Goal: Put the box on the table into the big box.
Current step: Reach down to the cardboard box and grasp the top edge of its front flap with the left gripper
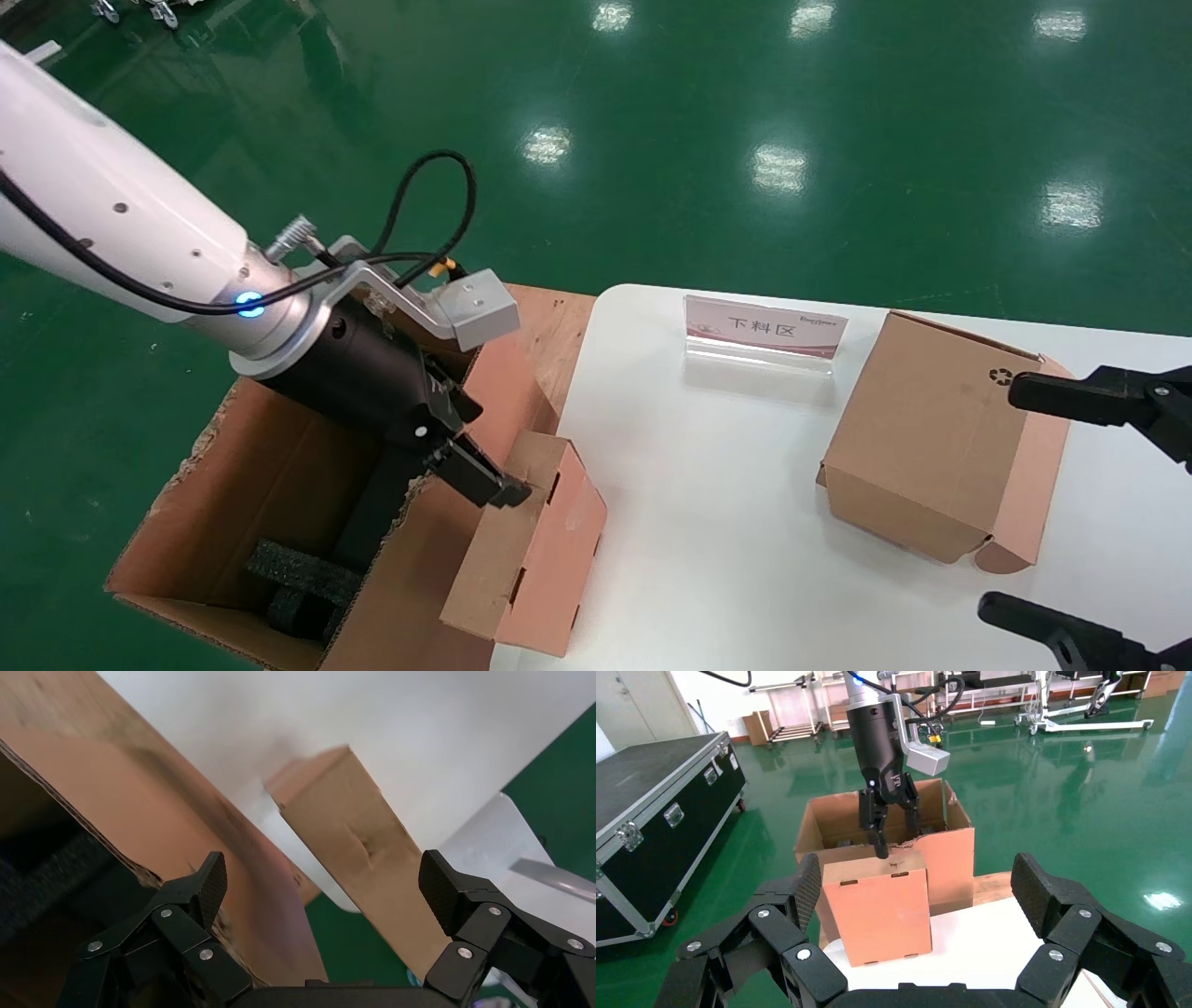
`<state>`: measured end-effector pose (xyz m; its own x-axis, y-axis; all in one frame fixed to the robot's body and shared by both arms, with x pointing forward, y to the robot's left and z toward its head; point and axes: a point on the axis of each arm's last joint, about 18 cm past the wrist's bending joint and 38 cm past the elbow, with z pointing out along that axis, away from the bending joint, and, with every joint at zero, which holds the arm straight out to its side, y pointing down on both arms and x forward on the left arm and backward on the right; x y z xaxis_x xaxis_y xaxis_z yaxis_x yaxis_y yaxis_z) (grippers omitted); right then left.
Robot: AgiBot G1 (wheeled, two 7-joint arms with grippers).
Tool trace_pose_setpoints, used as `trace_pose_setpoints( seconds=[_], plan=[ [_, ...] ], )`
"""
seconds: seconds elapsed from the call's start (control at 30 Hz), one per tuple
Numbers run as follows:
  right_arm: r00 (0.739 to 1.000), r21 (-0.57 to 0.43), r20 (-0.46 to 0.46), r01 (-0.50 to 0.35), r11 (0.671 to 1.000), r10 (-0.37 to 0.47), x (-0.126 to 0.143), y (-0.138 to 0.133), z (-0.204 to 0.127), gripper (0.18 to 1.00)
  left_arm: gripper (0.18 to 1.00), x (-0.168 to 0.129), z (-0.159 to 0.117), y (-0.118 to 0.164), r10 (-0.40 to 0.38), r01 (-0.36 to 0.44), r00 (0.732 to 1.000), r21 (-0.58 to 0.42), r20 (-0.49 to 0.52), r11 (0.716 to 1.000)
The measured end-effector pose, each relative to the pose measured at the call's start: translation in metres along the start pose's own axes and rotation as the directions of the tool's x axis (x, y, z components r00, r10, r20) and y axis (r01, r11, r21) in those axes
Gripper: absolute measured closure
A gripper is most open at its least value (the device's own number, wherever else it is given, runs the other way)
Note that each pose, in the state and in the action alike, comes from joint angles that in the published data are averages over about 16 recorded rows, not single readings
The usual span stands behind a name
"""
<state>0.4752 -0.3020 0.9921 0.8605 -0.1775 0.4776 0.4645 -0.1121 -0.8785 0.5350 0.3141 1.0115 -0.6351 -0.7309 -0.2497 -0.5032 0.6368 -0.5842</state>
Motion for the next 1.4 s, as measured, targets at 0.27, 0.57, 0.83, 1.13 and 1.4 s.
trace_pose_setpoints(
  seconds=[0.27, 0.57, 0.83, 1.13, 1.4],
  plan=[
    [1.0, 0.0, 0.0, 0.0, 1.0, 0.0, 0.0, 0.0, 0.0, 0.184, 0.188, 0.017, 0.002, -0.009, -0.05, 0.051, 0.999, -0.114, 0.01, 0.992],
    [1.0, 0.0, 0.0, 0.0, 1.0, 0.0, 0.0, 0.0, 0.0, 0.183, 0.188, 0.035, 0.004, -0.018, -0.099, 0.104, 0.995, -0.216, 0.031, 0.971],
    [1.0, 0.0, 0.0, 0.0, 1.0, 0.0, 0.0, 0.0, 0.0, 0.183, 0.188, 0.047, 0.01, -0.024, -0.126, 0.133, 0.991, -0.262, 0.043, 0.956],
    [1.0, 0.0, 0.0, 0.0, 1.0, 0.0, 0.0, 0.0, 0.0, 0.183, 0.188, 0.055, 0.022, -0.03, -0.141, 0.153, 0.988, -0.28, 0.062, 0.948],
    [1.0, 0.0, 0.0, 0.0, 1.0, 0.0, 0.0, 0.0, 0.0, 0.183, 0.188, 0.059, 0.037, -0.035, -0.153, 0.174, 0.984, -0.287, 0.096, 0.942]
  ],
)
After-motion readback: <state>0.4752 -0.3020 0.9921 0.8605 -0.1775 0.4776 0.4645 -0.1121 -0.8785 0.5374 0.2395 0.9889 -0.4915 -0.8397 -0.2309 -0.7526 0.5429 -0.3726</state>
